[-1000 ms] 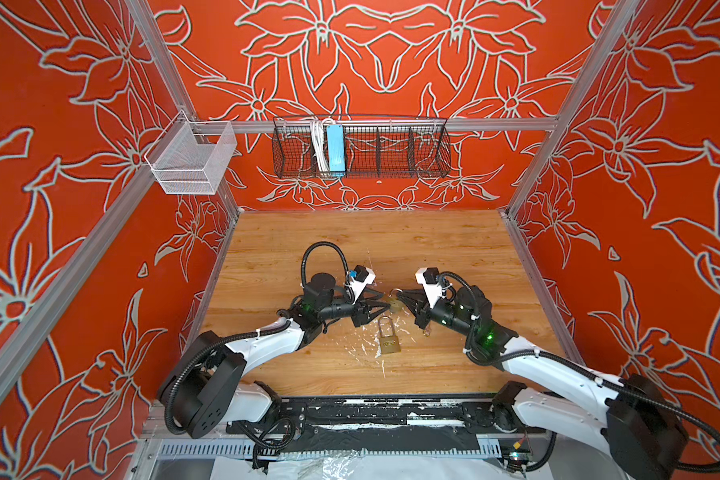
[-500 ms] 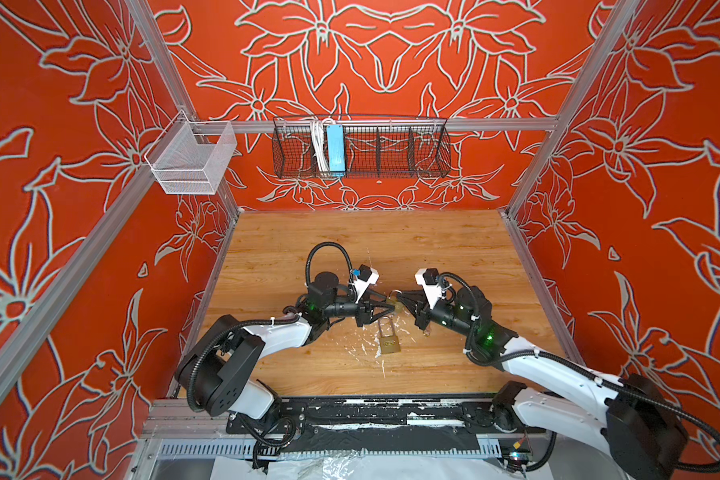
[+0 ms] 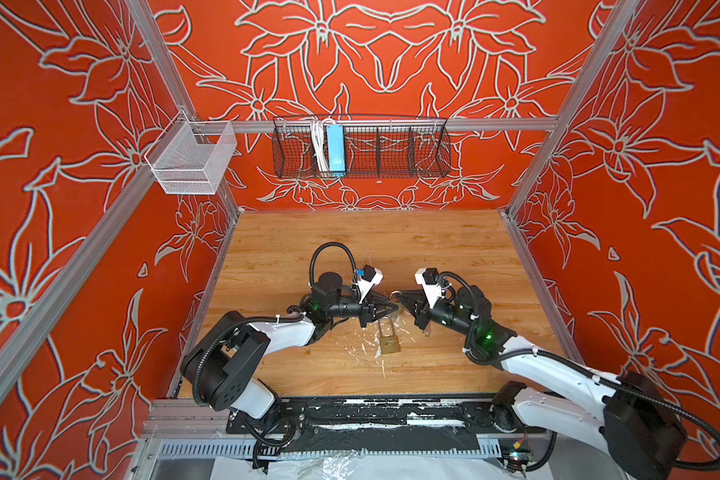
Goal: Unlock with the key
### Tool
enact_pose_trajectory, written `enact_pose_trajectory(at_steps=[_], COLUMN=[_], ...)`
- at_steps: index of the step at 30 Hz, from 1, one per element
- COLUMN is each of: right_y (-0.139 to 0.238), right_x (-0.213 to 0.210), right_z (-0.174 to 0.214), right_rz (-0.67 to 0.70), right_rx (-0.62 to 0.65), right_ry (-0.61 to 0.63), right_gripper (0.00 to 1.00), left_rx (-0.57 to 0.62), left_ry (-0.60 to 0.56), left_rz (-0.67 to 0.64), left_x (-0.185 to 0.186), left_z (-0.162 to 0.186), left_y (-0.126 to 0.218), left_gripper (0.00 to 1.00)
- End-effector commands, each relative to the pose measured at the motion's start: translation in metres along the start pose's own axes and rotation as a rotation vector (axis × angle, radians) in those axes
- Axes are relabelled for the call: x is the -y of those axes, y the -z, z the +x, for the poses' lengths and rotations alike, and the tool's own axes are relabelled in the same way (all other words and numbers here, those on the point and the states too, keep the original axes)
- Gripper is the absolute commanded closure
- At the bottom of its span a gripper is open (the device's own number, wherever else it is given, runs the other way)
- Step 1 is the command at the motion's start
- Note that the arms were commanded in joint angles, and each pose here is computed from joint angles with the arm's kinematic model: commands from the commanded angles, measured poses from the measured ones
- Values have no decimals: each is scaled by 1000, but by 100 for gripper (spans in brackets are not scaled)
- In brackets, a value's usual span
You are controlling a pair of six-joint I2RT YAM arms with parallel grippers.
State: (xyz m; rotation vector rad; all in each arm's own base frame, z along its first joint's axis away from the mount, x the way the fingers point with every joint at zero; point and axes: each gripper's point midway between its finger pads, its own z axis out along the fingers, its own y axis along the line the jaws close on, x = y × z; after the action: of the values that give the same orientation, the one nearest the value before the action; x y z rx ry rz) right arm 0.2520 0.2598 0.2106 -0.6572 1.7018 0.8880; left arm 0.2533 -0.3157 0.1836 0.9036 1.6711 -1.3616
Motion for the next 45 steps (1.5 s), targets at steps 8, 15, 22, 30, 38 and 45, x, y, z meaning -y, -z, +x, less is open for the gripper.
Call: enact_pose_trajectory(at_steps=[8,15,22,30,38,45], right_y=[20,24,-19,-27,-18,-26], right_x=[65,97,67,36,40,38], right_z=[-16,-1,20,22,17,23], right_rz=[409,592,361,267,323,305], right_rx=[71,-5,-147,-139,-79,-88], right_ry=[-15,-18,67,183,185,198], right_gripper=[29,18,2,2,3,3], left_rx=[28,106,236,325,303,194], left_ry=[44,55,127,368,579,576], left_rz=[-329,-735,-887,-782,-676,-667], left_x=[-43,-92,-103,-114,-114,-130], left_z=[-16,-20,-31,-33,-32,-16], left_y=[11,62,98,103,80,61], left_gripper=[100,100,100,100,100,100])
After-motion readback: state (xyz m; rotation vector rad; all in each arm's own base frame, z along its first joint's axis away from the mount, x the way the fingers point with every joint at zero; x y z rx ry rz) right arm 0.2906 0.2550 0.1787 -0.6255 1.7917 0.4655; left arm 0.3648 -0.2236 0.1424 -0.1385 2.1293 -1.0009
